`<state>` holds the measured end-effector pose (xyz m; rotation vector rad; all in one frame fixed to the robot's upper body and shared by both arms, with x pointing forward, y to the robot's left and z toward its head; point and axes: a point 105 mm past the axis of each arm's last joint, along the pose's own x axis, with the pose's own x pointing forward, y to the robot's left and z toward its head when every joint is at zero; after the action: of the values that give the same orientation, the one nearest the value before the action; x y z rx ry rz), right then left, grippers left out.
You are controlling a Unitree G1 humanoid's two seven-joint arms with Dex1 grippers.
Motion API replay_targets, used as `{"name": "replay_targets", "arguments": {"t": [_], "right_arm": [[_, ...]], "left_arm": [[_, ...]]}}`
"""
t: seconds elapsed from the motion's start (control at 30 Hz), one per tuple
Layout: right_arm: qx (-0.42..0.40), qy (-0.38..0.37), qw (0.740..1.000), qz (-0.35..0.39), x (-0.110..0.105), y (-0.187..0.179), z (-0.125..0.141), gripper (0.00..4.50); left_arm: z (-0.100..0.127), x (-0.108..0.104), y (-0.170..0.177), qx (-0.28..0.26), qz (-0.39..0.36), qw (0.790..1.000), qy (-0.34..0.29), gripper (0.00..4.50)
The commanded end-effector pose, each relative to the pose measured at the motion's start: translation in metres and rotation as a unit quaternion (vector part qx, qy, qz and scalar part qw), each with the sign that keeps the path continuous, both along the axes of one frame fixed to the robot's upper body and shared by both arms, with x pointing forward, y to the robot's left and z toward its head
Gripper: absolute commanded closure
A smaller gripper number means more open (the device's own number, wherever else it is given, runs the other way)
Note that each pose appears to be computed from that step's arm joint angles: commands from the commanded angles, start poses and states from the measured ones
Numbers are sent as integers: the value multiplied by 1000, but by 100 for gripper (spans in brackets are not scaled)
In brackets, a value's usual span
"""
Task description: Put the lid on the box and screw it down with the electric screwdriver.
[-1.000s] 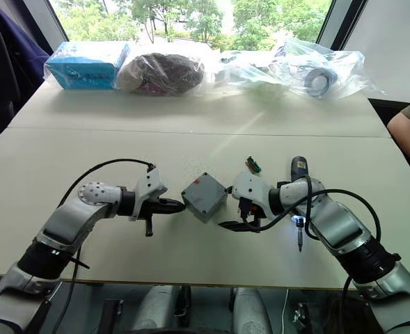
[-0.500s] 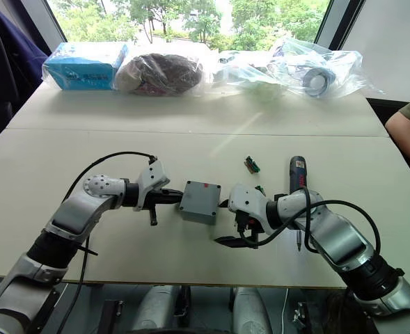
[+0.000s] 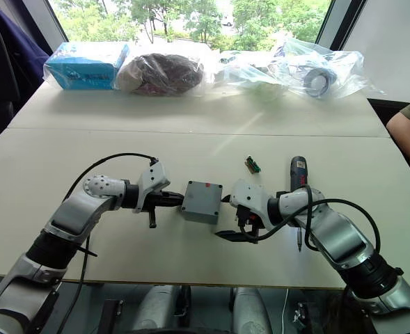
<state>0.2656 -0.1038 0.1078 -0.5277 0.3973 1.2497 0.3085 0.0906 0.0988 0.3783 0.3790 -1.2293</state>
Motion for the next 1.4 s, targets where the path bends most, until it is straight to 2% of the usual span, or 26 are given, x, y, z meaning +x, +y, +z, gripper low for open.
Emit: {"name": "replay_targets", "arguments": {"t": [0.03, 0.33, 0.43, 0.5, 0.57, 0.67, 0.77, 0.83, 0.93, 1.07, 1.2, 1.3, 1.4], "right_arm": [[17, -27, 999, -2, 7, 3, 12, 7], [24, -34, 999, -13, 11, 3, 13, 7], [30, -32, 999, -20, 8, -4, 23, 7], [44, -28, 998, -30, 5, -10, 37, 7], [85, -20, 994, -59, 5, -22, 62, 7], [113, -12, 990, -83, 5, -30, 78, 7], [171, -50, 968, -177, 34, -57, 102, 7], [177, -72, 949, -250, 58, -73, 100, 7], [156, -80, 937, -303, 79, -80, 81, 7], [134, -79, 936, -315, 90, -77, 62, 7], [122, -73, 936, -322, 94, -77, 50, 7], [117, -75, 934, -328, 99, -78, 44, 68], [118, -74, 933, -333, 102, -78, 41, 185]], "left_arm": [[10, -8, -11, -21, -28, 999, -5, 450], [11, -8, -8, -24, -22, 999, -1, 450], [17, 0, 3, -21, -2, 1000, -11, 450], [27, 7, 12, -32, 16, 999, -14, 450], [50, 15, 19, -75, 32, 997, -11, 450], [66, 18, 22, -105, 38, 994, -6, 450], [93, 19, 11, -154, 25, 988, -10, 450], [98, 17, 2, -163, 9, 986, -12, 450], [96, 14, -10, -148, -8, 989, -25, 450], [89, 12, -16, -114, -20, 992, -48, 450], [89, 10, -17, -109, -23, 992, -58, 450], [92, 11, -17, -106, -21, 992, -68, 450], [92, 11, -17, -102, -22, 992, -72, 450]]}}
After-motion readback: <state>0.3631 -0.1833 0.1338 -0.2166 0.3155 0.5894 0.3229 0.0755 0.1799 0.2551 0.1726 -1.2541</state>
